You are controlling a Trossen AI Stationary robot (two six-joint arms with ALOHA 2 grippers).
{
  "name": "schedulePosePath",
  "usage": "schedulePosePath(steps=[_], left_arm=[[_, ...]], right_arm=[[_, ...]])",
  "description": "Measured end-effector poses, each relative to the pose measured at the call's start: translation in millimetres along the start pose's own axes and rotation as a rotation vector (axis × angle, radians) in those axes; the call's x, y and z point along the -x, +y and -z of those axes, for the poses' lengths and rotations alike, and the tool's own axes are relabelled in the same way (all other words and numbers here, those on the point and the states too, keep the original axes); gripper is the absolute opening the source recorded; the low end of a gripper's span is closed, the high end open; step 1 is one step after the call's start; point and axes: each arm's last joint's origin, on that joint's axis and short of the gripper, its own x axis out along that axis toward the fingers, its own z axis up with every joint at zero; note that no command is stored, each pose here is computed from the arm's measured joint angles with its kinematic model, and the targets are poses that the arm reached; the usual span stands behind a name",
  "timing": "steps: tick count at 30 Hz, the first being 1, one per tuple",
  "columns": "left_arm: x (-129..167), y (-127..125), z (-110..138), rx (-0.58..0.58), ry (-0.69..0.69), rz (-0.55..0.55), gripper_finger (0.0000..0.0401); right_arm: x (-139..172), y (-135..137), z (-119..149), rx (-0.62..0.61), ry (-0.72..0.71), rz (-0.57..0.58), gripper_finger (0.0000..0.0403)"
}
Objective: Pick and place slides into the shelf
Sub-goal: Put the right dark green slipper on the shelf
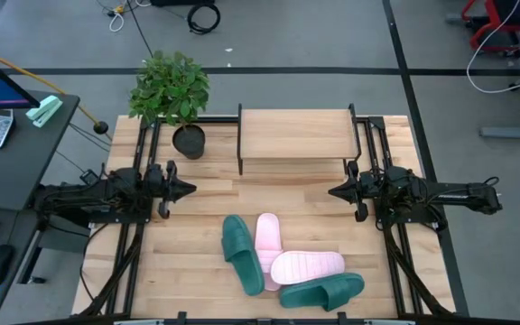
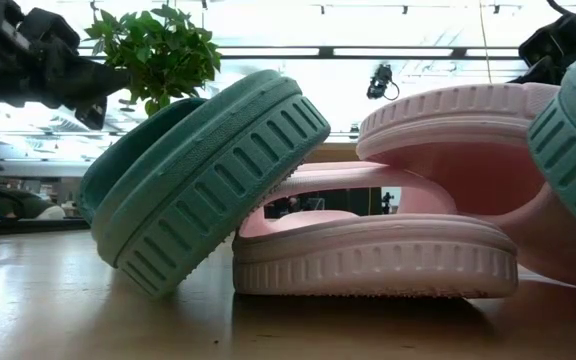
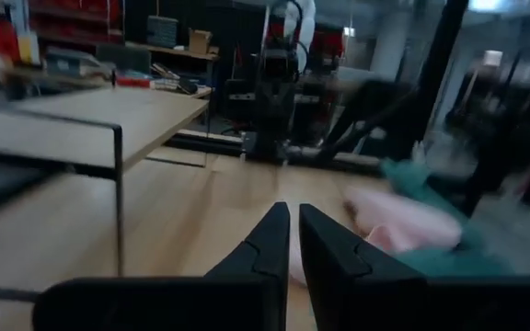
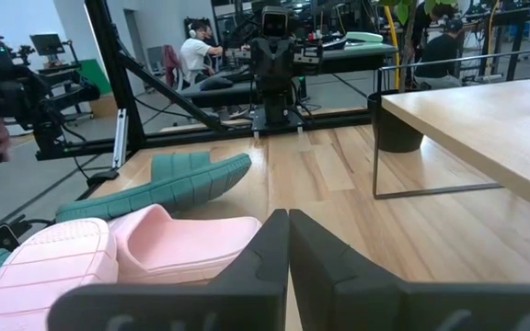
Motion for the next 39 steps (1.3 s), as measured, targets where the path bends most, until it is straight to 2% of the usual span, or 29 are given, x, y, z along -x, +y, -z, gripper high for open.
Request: schedulePosePath(steps=[4,7,9,11,17,22,26,30,33,39], left_arm=[[0,-1,-4,0.335,-0.040,0.018,0.0027],[0,-1,-4,0.536,-0.042,0.024,0.0023],[0,-1,-4,0.623,-0.042,0.026,0.0021],[0,-1,-4,0.645,-0.041,0.025,0.0021],[0,1,-5,0.635,-0.074,-0.026,0.0030],[0,2,-6,0.599,-0.116,-0.075,0.0038],[2,-1,-21,0.564,-0.246,-0.024,0.0041],[7,-9,-53,0.420,-0.356,-0.027,0.0039],[7,-15,-80,0.299,-0.384,-0.057,0.0039],[-8,-26,-129,0.103,-0.382,-0.129,0.0045]], right_arm=[[0,0,-1,-0.088,-0.010,-0.002,0.0018],[0,0,-3,-0.222,-0.030,-0.008,0.0018],[0,0,-3,-0.325,-0.032,-0.010,0.0018],[0,1,-5,-0.421,-0.033,-0.012,0.0018],[1,2,-11,-0.624,-0.079,-0.034,0.0018],[1,-1,-15,-0.629,-0.149,0.037,0.0018],[5,3,-34,-0.550,-0.281,-0.021,0.0018],[14,9,-74,-0.370,-0.375,-0.022,0.0018],[20,14,-109,-0.263,-0.380,0.009,0.0018],[29,24,-187,-0.302,-0.281,0.083,0.0018]])
